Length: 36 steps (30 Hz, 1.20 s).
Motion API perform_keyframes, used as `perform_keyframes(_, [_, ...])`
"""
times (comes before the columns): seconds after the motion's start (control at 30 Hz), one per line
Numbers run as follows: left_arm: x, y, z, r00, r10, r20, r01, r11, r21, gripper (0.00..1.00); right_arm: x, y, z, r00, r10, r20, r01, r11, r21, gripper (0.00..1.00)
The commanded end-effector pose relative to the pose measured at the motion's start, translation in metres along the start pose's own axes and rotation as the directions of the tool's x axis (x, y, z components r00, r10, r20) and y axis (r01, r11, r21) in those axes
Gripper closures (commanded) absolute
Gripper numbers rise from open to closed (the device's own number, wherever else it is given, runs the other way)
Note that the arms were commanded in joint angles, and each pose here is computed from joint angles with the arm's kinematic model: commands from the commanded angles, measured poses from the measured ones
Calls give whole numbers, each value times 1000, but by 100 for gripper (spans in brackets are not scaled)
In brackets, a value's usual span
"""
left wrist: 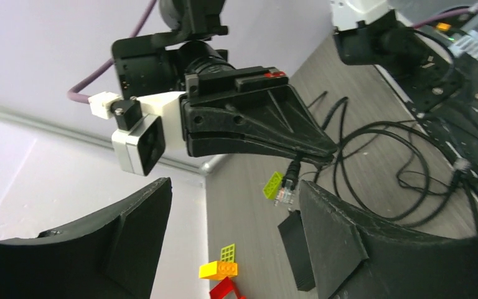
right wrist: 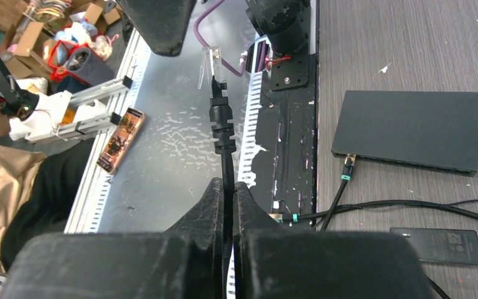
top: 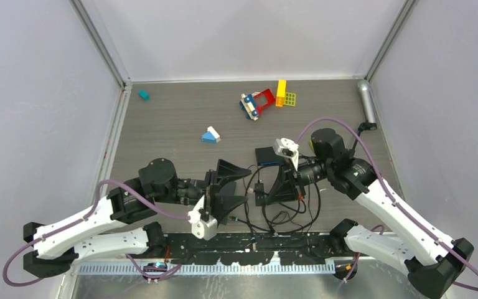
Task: Insert the plug into the switch port
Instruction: Pick up the connector from the center of the board.
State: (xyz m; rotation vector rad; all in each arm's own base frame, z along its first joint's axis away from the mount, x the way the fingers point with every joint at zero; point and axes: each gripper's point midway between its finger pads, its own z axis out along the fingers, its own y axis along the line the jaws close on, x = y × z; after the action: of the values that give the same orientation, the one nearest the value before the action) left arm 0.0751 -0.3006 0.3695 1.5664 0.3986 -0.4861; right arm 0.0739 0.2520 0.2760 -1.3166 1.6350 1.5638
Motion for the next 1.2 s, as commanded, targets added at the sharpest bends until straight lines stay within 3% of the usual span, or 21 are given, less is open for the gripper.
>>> perform_keyframes(0.0, [-8, -22, -12, 1000, -25, -17, 28, 988, 151, 24, -13, 3, -3, 997, -81, 8, 81, 996, 48, 99])
perform_keyframes(0.3, [11, -46, -11, 991, -86, -105, 105, 975, 195, 24, -3, -8, -2, 996, -84, -17, 85, 992, 89, 99])
perform_keyframes(0.67, [27, -37, 12, 990, -55, -127, 73, 987, 143, 43, -2, -2, -1, 996, -91, -16, 91, 995, 48, 100])
perform_keyframes(0.8, [29, -28, 19, 991, -53, -121, 67, 991, 114, 46, 0, -2, 1, 996, -86, -22, 87, 995, 40, 100])
perform_keyframes(1.17, [30, -28, 18, 987, -79, -137, 94, 990, 105, 70, 0, 0, 1, 995, -94, -21, 95, 995, 39, 100])
